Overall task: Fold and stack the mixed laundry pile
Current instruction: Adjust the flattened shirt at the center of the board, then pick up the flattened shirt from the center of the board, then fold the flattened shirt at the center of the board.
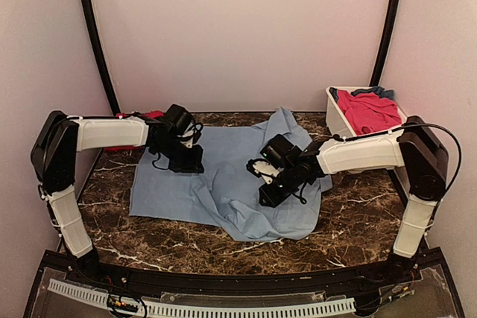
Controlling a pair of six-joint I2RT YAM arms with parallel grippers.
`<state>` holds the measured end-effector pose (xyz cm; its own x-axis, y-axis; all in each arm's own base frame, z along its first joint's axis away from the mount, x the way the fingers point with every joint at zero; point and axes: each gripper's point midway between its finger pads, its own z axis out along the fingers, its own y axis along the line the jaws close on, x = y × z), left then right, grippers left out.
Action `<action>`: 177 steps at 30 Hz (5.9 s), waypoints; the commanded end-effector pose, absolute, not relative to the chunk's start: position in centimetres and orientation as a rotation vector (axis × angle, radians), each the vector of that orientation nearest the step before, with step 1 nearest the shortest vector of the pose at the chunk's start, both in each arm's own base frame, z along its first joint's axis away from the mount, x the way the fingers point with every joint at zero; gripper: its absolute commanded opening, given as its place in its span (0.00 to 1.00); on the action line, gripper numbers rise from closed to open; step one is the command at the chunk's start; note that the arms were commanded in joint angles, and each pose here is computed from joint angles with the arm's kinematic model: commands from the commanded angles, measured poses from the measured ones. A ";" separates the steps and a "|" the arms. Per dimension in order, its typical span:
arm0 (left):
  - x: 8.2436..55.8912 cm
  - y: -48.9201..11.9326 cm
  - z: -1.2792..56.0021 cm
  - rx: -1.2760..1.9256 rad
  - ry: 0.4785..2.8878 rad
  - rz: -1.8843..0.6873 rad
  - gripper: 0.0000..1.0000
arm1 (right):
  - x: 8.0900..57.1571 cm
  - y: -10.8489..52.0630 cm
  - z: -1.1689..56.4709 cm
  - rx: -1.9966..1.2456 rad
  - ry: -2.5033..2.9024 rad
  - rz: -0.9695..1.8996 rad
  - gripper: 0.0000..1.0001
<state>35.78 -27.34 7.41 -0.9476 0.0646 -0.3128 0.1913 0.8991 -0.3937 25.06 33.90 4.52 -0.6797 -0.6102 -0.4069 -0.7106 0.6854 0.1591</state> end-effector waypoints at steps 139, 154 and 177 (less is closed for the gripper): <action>18.2 -8.0 2.0 -1.280 2.651 -0.475 0.40 | 19.0 23.6 19.3 -0.630 2.199 0.552 0.00; 19.0 -7.6 3.3 -1.258 2.625 -0.440 0.00 | 17.9 23.4 18.9 -0.652 2.227 0.589 0.00; 25.6 -6.2 11.5 -1.053 2.486 -0.356 0.00 | 24.1 24.5 24.9 -0.704 2.121 0.476 0.00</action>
<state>21.84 -6.80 9.15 -0.6275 -0.7621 -0.1595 -0.6843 0.6375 -0.3539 20.60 23.15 23.48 -0.5761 -0.2672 -0.7724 -0.5876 0.7923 0.1642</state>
